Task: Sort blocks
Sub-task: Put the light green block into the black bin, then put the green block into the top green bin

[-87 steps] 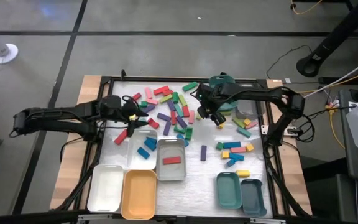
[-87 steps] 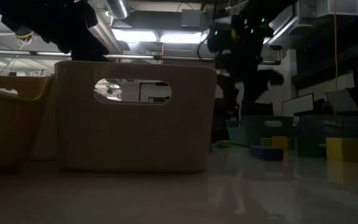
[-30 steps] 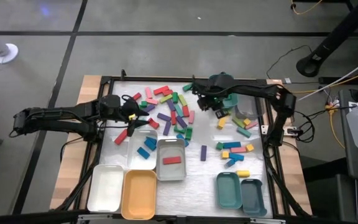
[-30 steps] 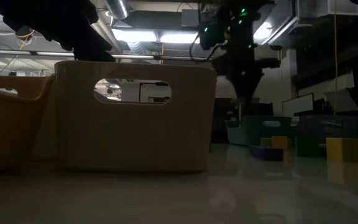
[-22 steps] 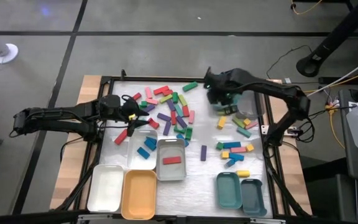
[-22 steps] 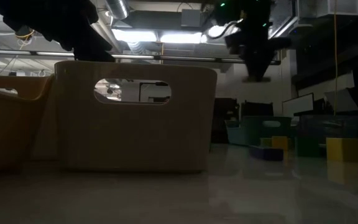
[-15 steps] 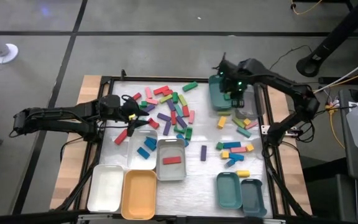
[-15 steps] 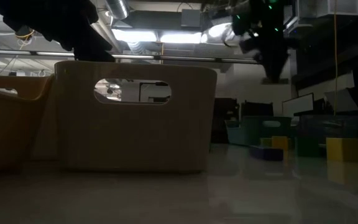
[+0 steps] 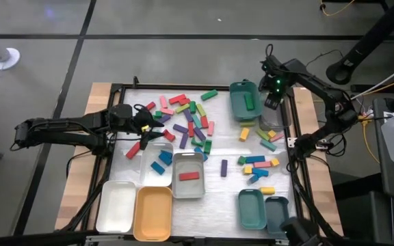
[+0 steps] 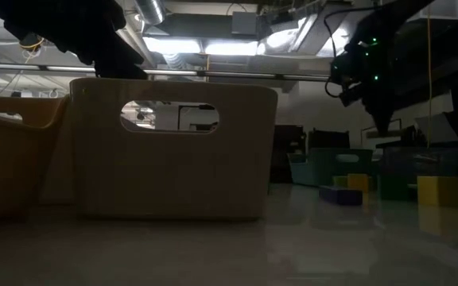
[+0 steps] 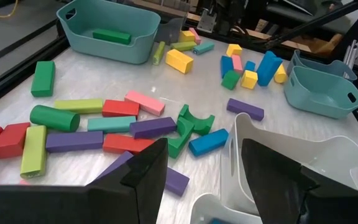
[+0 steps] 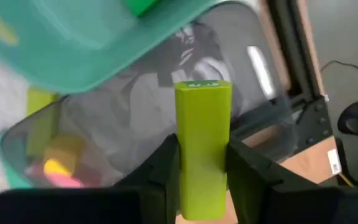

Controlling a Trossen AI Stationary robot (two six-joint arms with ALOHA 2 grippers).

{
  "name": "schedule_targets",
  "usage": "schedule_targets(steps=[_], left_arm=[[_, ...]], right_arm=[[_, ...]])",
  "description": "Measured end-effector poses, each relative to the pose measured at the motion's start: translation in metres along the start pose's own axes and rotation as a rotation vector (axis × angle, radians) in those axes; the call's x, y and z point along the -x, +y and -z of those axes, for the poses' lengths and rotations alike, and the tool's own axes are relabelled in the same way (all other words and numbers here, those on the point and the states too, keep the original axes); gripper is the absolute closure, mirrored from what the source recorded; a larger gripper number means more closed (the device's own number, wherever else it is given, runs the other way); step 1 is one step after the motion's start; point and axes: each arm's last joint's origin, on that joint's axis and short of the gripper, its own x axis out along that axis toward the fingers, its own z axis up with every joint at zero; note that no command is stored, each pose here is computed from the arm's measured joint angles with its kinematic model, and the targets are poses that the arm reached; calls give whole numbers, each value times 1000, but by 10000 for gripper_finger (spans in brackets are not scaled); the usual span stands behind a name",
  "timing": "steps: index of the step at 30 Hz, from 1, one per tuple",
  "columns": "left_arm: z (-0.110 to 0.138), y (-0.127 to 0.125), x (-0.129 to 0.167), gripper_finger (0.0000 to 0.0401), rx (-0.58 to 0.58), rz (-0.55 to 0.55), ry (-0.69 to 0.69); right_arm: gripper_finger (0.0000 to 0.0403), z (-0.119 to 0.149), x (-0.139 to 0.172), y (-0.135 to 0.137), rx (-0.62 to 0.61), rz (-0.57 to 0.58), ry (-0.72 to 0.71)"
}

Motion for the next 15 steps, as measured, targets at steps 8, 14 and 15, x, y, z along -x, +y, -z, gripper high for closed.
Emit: schedule_targets(steps=[8,14,15], left_arm=[[0,0,0,207,0,0,0],[0,0,0,207,0,0,0],[0,0,0,207,0,0,0]], right_arm=[[211,0,0,-2,-62,3,-6],[160,-4,0,-4,-68,21,-54],[157,-5,2,-4,-67,17,-64]])
